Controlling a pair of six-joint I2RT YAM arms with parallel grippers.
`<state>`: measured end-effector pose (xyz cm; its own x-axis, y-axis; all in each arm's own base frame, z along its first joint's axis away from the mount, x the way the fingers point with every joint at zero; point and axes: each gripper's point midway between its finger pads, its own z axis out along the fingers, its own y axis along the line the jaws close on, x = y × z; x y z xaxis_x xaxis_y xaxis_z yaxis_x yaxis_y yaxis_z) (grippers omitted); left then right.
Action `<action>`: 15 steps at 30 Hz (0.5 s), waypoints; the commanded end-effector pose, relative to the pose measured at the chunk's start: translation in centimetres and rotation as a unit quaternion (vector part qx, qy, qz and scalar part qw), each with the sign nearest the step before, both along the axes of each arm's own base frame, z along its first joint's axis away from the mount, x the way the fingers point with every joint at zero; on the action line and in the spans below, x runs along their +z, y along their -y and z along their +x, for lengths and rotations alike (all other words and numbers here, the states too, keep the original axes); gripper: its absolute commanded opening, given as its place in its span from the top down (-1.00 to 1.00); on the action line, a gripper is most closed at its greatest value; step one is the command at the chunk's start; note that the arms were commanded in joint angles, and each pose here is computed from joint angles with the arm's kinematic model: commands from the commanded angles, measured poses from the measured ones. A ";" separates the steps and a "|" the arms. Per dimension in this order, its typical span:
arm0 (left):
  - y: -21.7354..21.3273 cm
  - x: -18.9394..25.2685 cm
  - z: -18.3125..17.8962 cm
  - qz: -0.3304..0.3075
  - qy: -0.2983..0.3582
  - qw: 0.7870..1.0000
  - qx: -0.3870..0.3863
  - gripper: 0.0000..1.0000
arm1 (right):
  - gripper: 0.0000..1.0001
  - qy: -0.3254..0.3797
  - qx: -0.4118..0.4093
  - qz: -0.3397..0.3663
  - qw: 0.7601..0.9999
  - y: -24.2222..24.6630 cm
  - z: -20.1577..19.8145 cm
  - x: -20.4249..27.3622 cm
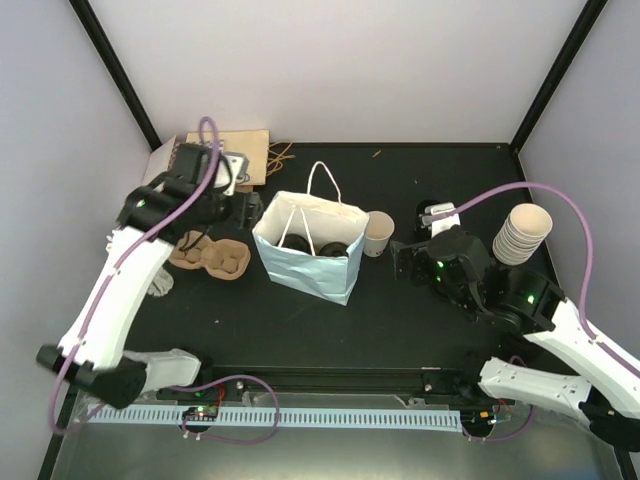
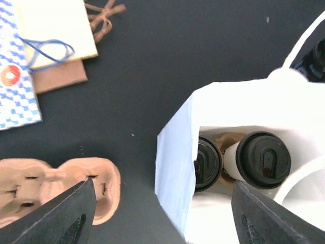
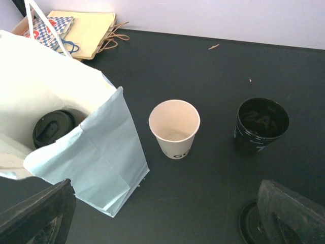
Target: Pack the takeout coffee
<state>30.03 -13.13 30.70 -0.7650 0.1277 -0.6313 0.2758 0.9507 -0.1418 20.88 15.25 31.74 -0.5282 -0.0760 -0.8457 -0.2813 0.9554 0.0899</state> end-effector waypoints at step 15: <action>-12.3 2.2 -7.9 -0.029 0.091 0.961 0.258 -0.97 | -1.00 -0.002 0.032 0.052 0.998 -0.6 -1.2 -5.4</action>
<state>23.65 -1.83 32.82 -0.6308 -0.2054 -0.7482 -0.1405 0.9786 -0.1501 19.75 15.21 27.46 -0.5372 -0.0643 -0.8410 -0.3252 0.9358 0.1362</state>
